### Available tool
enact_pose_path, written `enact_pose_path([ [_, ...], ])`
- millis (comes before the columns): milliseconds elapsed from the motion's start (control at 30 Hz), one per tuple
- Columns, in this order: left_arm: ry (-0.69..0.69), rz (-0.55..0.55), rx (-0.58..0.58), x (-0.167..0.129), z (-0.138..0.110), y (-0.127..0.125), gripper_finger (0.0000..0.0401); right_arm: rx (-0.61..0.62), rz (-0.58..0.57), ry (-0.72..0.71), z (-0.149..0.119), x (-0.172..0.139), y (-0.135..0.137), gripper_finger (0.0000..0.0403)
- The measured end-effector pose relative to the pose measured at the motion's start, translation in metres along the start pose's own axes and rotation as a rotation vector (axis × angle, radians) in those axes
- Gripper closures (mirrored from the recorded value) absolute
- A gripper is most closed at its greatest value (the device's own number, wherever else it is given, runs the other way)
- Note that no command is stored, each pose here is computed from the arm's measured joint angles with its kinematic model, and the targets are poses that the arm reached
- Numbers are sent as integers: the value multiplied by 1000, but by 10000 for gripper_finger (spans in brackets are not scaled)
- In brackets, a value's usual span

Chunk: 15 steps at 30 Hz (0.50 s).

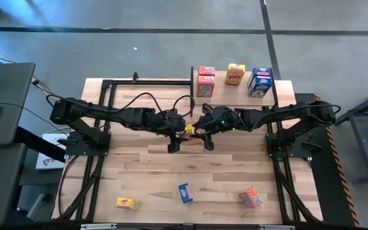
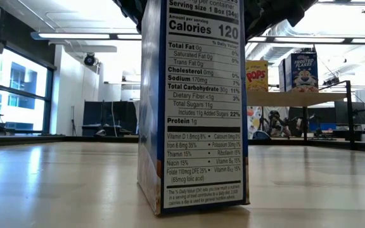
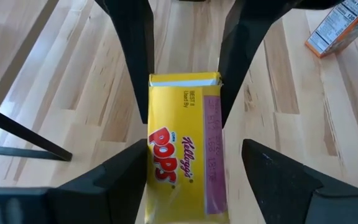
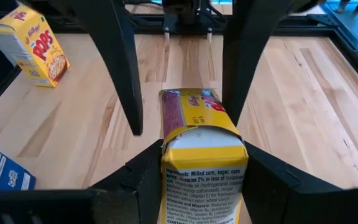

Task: Stack cereal on shelf
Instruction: Put the top yellow cereal box on the shelf aligned with the other yellow cereal box

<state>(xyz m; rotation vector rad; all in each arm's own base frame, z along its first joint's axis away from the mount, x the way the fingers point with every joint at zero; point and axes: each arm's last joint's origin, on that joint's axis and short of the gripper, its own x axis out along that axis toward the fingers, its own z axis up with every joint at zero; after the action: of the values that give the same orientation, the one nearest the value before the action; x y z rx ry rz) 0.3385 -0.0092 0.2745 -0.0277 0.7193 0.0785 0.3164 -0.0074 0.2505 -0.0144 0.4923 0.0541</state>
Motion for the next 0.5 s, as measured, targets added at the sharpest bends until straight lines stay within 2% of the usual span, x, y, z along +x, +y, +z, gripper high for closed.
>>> enact_pose_path([
  [233,-17,-1,-2,-5,2,0,155,2,-3,34,-3,-2,0,231],
  [500,-78,-6,-26,-25,9,2,155,-3,-4,21,3,-17,1,231],
])
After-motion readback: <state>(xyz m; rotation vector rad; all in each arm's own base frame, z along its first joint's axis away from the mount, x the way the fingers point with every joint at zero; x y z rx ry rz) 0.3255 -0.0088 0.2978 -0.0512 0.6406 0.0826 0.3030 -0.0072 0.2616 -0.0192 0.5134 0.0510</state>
